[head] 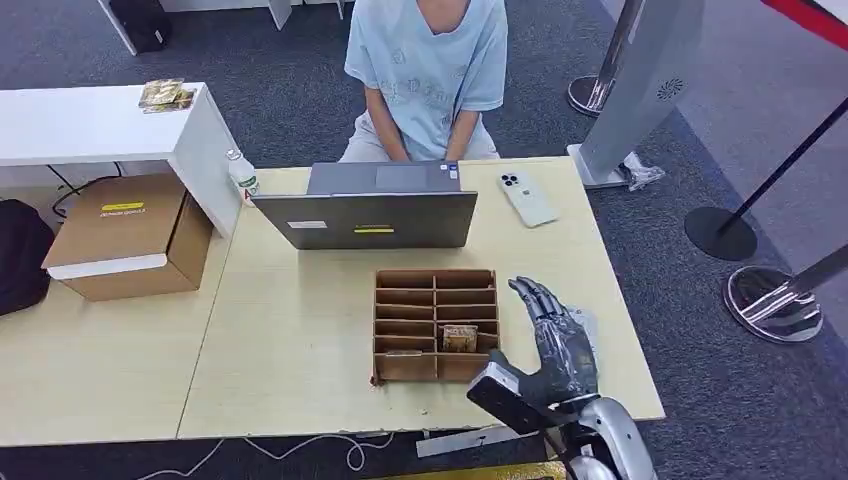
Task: Pass the card to the sensor for recognition and then transmit it.
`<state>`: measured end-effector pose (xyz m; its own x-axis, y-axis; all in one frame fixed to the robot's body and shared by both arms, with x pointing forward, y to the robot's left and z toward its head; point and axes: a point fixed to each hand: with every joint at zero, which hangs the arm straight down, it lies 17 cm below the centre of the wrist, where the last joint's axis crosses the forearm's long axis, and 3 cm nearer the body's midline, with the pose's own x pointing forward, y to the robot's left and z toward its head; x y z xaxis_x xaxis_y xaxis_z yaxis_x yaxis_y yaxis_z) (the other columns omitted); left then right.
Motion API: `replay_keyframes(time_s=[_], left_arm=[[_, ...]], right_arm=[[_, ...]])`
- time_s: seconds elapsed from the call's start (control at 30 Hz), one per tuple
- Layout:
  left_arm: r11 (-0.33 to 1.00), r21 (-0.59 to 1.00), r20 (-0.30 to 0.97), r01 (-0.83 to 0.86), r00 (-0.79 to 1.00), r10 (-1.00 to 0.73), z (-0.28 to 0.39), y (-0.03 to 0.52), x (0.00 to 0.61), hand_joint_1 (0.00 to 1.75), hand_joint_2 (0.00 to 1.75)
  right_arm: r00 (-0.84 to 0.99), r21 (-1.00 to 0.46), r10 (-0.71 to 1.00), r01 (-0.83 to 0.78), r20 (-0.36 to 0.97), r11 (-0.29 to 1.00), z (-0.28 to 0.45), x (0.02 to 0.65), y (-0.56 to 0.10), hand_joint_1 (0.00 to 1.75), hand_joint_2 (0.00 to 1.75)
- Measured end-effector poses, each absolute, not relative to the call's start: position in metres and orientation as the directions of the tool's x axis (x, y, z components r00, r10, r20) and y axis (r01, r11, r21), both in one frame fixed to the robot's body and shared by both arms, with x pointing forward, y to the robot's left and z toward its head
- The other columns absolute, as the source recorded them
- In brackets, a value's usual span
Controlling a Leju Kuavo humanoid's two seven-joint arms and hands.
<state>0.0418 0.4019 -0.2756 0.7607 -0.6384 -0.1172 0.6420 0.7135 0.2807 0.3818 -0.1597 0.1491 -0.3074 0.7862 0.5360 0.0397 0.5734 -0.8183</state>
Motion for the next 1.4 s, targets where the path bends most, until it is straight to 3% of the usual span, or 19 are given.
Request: replay_keyframes(time_s=[0.1,0.17,0.23,0.33,0.37,0.5,0.57,0.67,0.8,0.93,1.13,1.33,1.4], left_arm=[[0.714,0.279,-0.125,0.642,0.761,-0.636,-0.275,0.403,0.041,0.0,0.0],[0.714,0.276,-0.126,0.643,0.761,-0.636,-0.275,0.403,0.04,0.0,0.0],[0.714,0.275,-0.127,0.644,0.761,-0.637,-0.275,0.403,0.04,0.0,0.0],[0.714,0.276,-0.125,0.644,0.76,-0.637,-0.275,0.403,0.04,0.0,0.0],[0.714,0.276,-0.124,0.644,0.76,-0.638,-0.275,0.403,0.04,0.0,0.0],[0.713,0.278,-0.119,0.644,0.76,-0.639,-0.276,0.402,0.041,0.0,0.0],[0.713,0.277,-0.119,0.644,0.76,-0.639,-0.276,0.402,0.041,0.0,0.0],[0.713,0.276,-0.12,0.645,0.759,-0.64,-0.276,0.402,0.041,0.0,0.0],[0.714,0.273,-0.12,0.645,0.759,-0.64,-0.276,0.402,0.041,0.0,0.0],[0.714,0.273,-0.12,0.645,0.759,-0.64,-0.276,0.402,0.041,0.0,0.0],[0.714,0.271,-0.119,0.645,0.759,-0.64,-0.276,0.401,0.041,0.0,0.0],[0.714,0.273,-0.118,0.645,0.759,-0.64,-0.276,0.402,0.042,0.0,0.0],[0.714,0.273,-0.118,0.645,0.759,-0.64,-0.275,0.402,0.042,0.0,0.0]], right_arm=[[-0.311,-0.812,0.778,0.033,0.545,0.582,0.15,0.382,-0.157,0.44,1.75],[-0.313,-0.811,0.777,0.033,0.547,0.584,0.151,0.382,-0.157,0.61,1.75],[-0.313,-0.811,0.777,0.034,0.546,0.584,0.151,0.383,-0.156,1.26,1.75],[-0.313,-0.82,0.786,0.038,0.533,0.571,0.151,0.383,-0.157,1.2,1.75],[-0.311,-0.823,0.79,0.04,0.529,0.567,0.151,0.383,-0.157,1.29,1.75],[-0.305,-0.831,0.799,0.045,0.518,0.555,0.15,0.383,-0.158,1.06,1.75],[-0.303,-0.832,0.801,0.046,0.516,0.553,0.149,0.383,-0.158,0.84,1.75],[-0.3,-0.836,0.806,0.048,0.51,0.546,0.149,0.384,-0.159,0.66,1.75],[-0.295,-0.84,0.811,0.046,0.506,0.541,0.148,0.384,-0.159,0.72,1.75],[-0.292,-0.845,0.815,0.036,0.501,0.533,0.143,0.384,-0.159,0.63,1.75],[-0.301,-0.85,0.81,-0.006,0.504,0.526,0.133,0.382,-0.146,0.73,1.75],[-0.304,-0.848,0.802,-0.04,0.514,0.528,0.123,0.383,-0.133,0.59,1.75],[-0.307,-0.848,0.8,-0.051,0.515,0.527,0.12,0.384,-0.129,0.63,1.75]])
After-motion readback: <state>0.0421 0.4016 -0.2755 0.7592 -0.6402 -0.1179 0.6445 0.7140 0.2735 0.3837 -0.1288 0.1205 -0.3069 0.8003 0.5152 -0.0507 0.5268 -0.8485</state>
